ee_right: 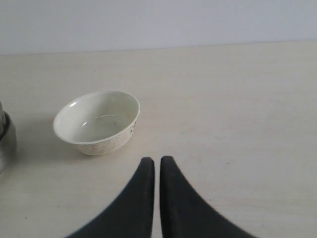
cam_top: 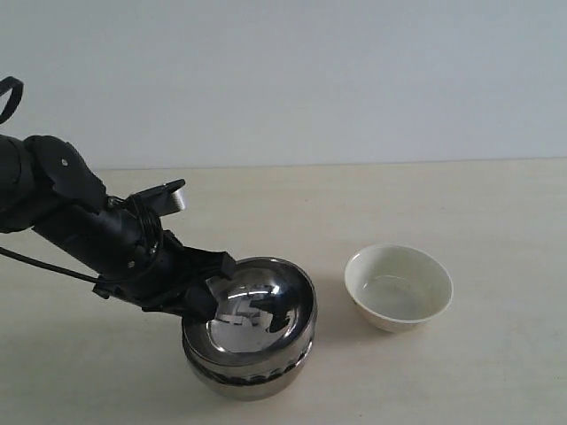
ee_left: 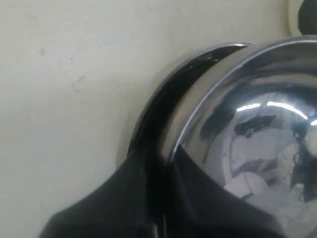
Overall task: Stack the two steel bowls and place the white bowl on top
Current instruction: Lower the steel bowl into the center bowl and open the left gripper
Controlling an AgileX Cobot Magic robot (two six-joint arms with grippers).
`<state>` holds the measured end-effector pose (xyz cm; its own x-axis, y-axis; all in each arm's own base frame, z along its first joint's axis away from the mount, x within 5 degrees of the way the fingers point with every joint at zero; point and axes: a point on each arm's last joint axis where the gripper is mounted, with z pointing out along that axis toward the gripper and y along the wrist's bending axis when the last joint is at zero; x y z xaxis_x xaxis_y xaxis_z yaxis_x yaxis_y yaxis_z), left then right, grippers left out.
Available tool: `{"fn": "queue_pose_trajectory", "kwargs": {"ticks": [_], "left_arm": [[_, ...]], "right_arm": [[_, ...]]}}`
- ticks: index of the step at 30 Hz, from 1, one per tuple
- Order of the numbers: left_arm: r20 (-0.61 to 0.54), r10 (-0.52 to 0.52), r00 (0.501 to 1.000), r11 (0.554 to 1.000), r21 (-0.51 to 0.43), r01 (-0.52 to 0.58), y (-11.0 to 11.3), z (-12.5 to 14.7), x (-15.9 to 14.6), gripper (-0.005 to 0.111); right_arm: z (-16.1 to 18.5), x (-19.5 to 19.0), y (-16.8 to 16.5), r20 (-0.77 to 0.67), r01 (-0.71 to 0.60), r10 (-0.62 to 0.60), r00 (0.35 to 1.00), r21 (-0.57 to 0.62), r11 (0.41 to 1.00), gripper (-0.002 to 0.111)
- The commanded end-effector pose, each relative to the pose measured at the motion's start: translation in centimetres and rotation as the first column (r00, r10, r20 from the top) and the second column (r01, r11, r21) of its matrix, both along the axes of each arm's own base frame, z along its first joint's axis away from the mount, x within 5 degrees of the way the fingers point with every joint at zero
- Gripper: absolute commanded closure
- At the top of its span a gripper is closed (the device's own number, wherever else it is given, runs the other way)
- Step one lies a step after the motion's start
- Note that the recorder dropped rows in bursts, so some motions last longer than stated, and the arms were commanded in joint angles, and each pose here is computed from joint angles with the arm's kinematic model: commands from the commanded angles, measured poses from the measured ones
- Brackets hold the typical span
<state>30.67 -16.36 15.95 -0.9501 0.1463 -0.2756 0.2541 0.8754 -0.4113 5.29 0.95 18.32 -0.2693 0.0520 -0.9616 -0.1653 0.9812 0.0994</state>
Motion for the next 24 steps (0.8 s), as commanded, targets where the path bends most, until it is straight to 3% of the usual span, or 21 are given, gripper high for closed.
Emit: {"fn": "queue_pose_trajectory", "kwargs": {"ticks": [1, 14, 16, 21, 24], "left_arm": [[0.007, -0.019, 1.0, 1.0, 0.002, 0.019, -0.3, 0.2, 0.0, 0.103], [-0.008, -0.06, 0.998, 0.998, -0.007, 0.06, -0.6, 1.1, 0.0, 0.102], [-0.004, -0.064, 0.998, 0.998, -0.012, 0.064, -0.6, 1.4, 0.1, 0.096], [-0.006, -0.053, 0.999, 0.998, -0.02, 0.053, -0.6, 1.9, 0.0, 0.062], [-0.013, -0.055, 0.998, 0.998, -0.021, 0.055, -0.6, 1.9, -0.1, 0.058]], "right_arm": [[-0.1, 0.0, 0.0, 0.006, 0.001, -0.001, 1.0, -0.007, 1.0, 0.108], [-0.1, 0.0, 0.0, 0.006, 0.001, -0.001, 1.0, -0.007, 1.0, 0.108], [-0.1, 0.0, 0.0, 0.006, 0.001, -0.001, 1.0, -0.007, 1.0, 0.108], [-0.1, 0.0, 0.0, 0.006, 0.001, -0.001, 1.0, -0.007, 1.0, 0.108], [-0.1, 0.0, 0.0, 0.006, 0.001, -0.001, 1.0, -0.007, 1.0, 0.108]]}}
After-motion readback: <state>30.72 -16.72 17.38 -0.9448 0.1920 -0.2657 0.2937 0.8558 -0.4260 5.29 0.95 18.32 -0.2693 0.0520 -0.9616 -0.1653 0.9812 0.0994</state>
